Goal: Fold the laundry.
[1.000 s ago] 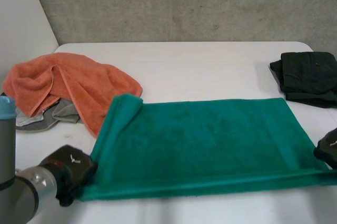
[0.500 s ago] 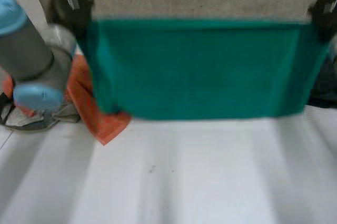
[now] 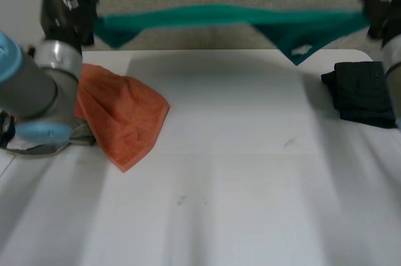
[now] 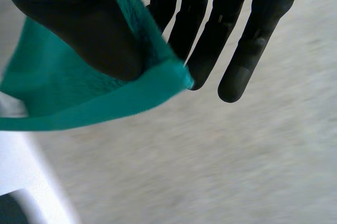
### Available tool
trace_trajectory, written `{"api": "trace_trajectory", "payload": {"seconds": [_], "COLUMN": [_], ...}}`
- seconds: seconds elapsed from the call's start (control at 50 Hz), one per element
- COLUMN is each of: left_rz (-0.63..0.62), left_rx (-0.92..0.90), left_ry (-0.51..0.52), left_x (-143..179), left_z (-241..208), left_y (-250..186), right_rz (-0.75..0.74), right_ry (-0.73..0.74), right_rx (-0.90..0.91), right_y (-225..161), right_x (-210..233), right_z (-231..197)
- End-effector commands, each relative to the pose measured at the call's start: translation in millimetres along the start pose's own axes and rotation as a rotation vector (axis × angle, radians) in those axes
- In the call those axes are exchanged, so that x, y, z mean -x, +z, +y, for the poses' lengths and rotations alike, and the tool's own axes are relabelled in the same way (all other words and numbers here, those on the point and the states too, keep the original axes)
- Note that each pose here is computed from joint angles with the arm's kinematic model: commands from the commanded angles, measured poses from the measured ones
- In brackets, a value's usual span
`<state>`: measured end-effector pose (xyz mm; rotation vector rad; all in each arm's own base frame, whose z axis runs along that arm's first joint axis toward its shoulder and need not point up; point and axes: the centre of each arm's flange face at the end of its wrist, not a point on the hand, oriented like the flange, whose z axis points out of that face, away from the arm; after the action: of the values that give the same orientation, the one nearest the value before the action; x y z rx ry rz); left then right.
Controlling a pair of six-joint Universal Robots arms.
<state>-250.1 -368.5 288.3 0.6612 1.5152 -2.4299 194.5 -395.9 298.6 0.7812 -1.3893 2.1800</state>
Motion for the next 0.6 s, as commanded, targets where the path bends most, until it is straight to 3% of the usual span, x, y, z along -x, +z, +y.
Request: {"api": "trace_trajectory", "payload": {"seconds": [0.02, 0.16, 0.34, 0.44, 0.6], "left_rz": [0.183, 0.384, 0.701, 0.749, 0.650], "left_rx": [0.231, 0.563, 1.021, 1.010, 0.862], "left_ry": [-0.001, 0.012, 0.092, 0.152, 0.169], "left_x": [-38.4, -48.1, -15.5, -9.0, -13.9], "left_z": [56.4, 75.6, 37.3, 24.1, 30.4], "left_y": [-67.8, -144.6, -232.9, -240.8, -203.3], "right_rz": [-0.254, -0.501, -0.835, -0.863, -0.758], "right_ry": [0.030, -0.008, -0.235, -0.282, -0.227], "right_rx": [0.225, 0.465, 0.759, 0.776, 0.685], "right_y": [-49.9, -111.6, -196.3, -204.0, -184.2], "right_x": [61.8, 79.2, 20.7, 6.0, 12.2], "right_z": [58.0, 74.8, 64.6, 63.9, 71.2]}}
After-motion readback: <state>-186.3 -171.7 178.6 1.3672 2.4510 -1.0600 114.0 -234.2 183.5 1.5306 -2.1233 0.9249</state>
